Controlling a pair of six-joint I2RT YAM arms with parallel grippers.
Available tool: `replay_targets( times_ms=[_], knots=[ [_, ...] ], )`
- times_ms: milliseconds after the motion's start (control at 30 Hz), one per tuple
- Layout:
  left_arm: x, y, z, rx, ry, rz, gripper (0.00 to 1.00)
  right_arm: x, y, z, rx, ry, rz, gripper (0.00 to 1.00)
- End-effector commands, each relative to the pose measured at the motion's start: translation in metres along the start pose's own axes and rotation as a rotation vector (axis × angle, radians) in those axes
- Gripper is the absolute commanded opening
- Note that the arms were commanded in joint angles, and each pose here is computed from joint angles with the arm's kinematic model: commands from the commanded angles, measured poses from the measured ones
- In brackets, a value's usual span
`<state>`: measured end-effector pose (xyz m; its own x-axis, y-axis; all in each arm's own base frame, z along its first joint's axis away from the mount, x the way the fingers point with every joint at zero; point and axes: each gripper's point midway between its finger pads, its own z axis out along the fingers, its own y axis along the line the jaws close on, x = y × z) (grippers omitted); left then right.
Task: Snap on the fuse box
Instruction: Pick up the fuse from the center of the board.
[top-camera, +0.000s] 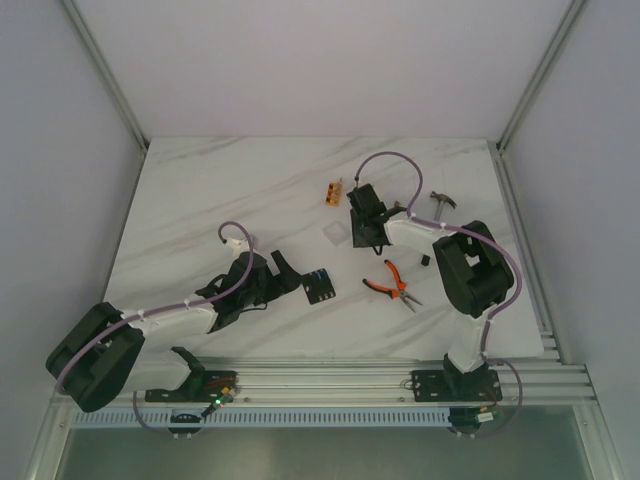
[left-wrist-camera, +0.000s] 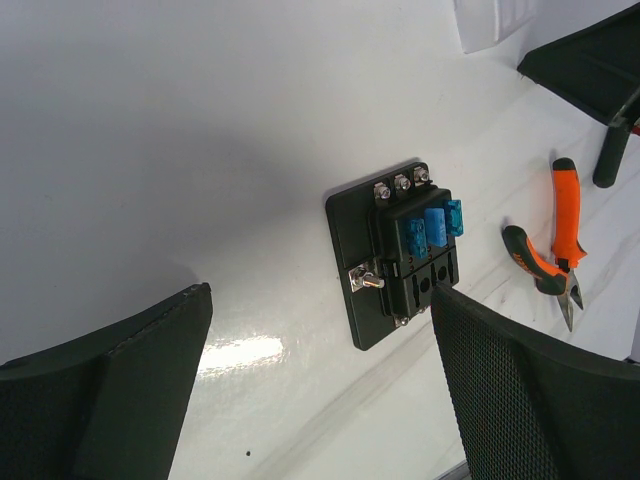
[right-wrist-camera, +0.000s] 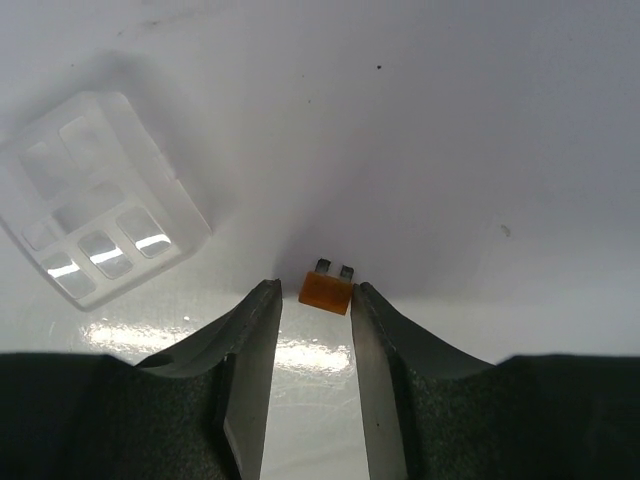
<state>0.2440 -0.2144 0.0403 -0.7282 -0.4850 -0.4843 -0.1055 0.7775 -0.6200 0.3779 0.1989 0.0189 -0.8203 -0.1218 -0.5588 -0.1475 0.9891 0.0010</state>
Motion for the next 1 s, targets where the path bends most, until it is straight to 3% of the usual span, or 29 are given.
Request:
replay_targets(
  times_ms=[0, 133, 967],
  knots=[
    [0.005, 0.012, 0.001, -0.039, 0.015, -0.006, 1.00, 0.012, -0.005, 0.011, 0.045, 0.033, 0.019, 0.39],
    [0.004, 0.012, 0.000, -0.036, 0.011, -0.008, 1.00, 0.016, -0.013, 0.009, 0.080, 0.038, 0.017, 0.35],
    [0.002, 0.008, -0.002, -0.026, 0.005, -0.017, 1.00, 0.025, -0.029, -0.002, 0.127, 0.024, 0.053, 0.38]
  ],
)
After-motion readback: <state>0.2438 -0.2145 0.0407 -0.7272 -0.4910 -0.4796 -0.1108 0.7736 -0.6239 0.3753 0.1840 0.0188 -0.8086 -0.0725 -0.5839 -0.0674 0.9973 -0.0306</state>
